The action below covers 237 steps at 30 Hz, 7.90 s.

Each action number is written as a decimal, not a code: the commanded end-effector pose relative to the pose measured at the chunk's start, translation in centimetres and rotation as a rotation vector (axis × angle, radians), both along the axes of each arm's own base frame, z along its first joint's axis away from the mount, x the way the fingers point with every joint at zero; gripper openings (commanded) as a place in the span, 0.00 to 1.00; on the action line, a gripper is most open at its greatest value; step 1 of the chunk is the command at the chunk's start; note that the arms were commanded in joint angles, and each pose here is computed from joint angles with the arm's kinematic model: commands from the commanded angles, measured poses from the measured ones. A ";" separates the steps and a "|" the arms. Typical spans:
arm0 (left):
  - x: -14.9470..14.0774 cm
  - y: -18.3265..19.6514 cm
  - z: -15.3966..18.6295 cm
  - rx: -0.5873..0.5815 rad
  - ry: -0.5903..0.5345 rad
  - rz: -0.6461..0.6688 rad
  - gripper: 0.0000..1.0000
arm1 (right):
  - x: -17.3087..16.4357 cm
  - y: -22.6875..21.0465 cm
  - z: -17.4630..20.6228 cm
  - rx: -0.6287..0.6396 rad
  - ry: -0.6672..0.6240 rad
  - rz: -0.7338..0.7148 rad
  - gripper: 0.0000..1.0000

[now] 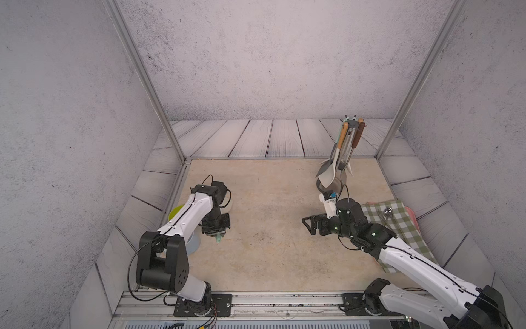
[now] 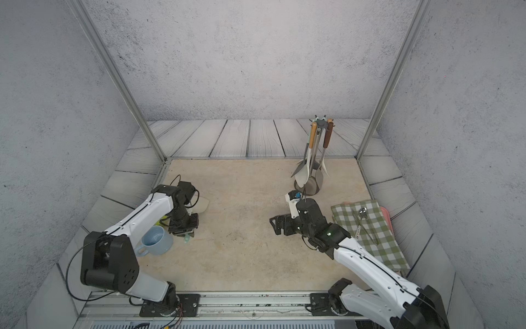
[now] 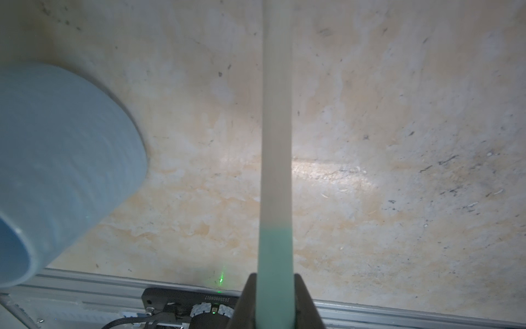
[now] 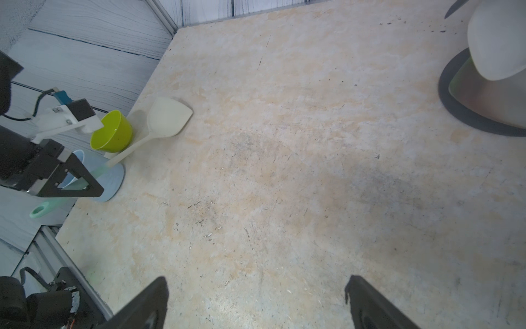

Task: Take the spatula off the kitchen utensil rack
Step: Place the spatula at the center of the board, then take off the spatula from the rack, then place the spatula at the center of the board.

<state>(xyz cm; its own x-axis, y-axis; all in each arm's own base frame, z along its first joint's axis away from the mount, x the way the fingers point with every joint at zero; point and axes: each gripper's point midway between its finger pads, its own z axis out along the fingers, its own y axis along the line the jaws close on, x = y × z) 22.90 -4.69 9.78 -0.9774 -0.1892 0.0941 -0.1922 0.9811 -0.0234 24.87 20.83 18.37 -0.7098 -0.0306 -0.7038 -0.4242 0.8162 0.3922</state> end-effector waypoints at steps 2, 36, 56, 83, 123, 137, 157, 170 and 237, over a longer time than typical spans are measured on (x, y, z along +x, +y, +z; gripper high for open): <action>0.0 0.7 1.2 -0.081 0.006 0.002 0.00 | -0.3 0.1 0.4 0.026 -0.005 0.014 0.99; 1.8 -7.0 -4.4 -0.359 -0.086 0.136 0.55 | 0.0 0.9 -0.8 0.040 0.030 0.044 0.99; 0.7 -0.2 -8.8 -0.047 -0.122 0.332 0.56 | 0.0 1.0 -1.0 0.045 0.027 0.055 0.99; 3.6 -1.5 -3.3 -0.203 -0.295 0.313 0.59 | 0.1 0.5 -0.9 0.028 0.004 0.042 0.99; 5.4 -18.1 6.9 -0.440 -1.055 -0.424 0.99 | 11.0 -12.5 7.2 0.049 -0.304 -0.468 0.66; 5.0 -17.7 7.8 -0.452 -1.086 -0.414 0.99 | 21.2 -14.5 8.2 0.029 -0.423 -0.427 0.46; 5.1 -17.6 7.6 -0.449 -1.093 -0.411 0.99 | 26.4 -14.0 7.6 -0.072 -0.494 -0.347 0.25; 5.1 -17.8 7.5 -0.454 -1.090 -0.416 0.99 | 25.4 -13.6 7.3 -0.071 -0.494 -0.324 0.06; 4.2 -17.8 10.0 -0.514 -1.141 -0.415 0.99 | 8.8 -11.8 12.5 0.018 -0.291 -0.235 0.00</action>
